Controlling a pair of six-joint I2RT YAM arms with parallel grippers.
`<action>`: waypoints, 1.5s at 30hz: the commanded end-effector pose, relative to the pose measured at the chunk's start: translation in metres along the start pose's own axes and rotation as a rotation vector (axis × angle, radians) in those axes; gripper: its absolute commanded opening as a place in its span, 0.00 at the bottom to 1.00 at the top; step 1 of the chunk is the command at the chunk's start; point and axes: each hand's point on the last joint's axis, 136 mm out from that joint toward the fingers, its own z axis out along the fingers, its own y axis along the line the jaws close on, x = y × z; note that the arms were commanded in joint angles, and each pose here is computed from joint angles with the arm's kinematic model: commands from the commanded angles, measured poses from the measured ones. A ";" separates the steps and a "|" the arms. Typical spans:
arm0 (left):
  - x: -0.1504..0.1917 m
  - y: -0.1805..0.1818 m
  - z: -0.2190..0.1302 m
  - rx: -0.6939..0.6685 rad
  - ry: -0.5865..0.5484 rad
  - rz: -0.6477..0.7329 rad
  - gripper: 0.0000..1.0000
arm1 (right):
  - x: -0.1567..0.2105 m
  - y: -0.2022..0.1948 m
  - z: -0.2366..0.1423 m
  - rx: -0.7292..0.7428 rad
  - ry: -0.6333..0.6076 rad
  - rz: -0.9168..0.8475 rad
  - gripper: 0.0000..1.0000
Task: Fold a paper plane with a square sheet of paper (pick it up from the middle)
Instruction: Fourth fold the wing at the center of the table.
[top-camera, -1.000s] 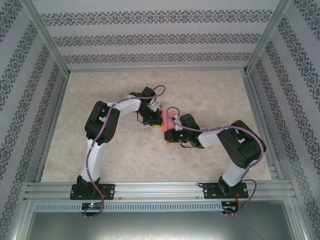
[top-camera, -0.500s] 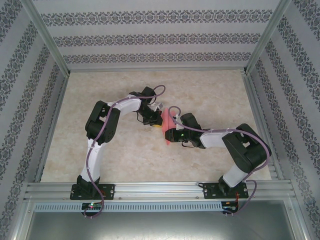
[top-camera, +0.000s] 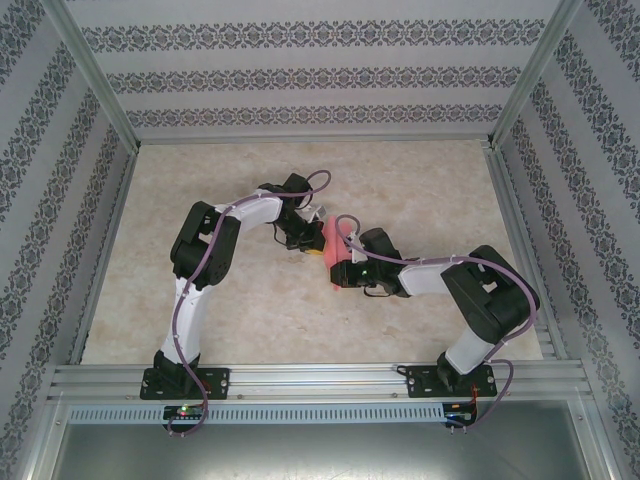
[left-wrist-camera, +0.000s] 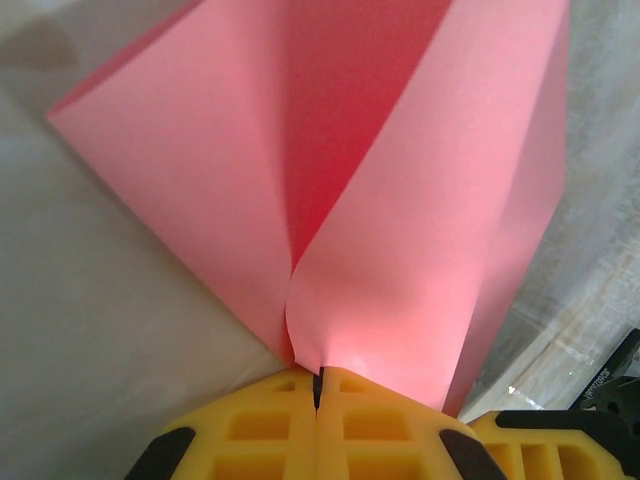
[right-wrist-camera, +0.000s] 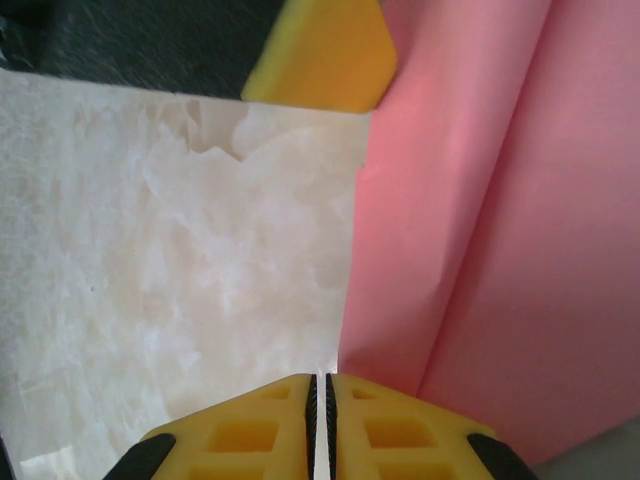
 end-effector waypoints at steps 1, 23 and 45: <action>0.023 0.059 0.039 -0.163 0.094 -0.054 0.00 | 0.011 -0.005 0.003 0.039 0.052 -0.032 0.14; 0.021 0.061 0.038 -0.173 0.095 -0.056 0.00 | 0.040 -0.021 0.006 0.102 0.121 -0.016 0.14; -0.010 -0.007 -0.017 -0.063 -0.023 0.013 0.14 | 0.059 -0.043 0.008 0.204 0.195 -0.029 0.12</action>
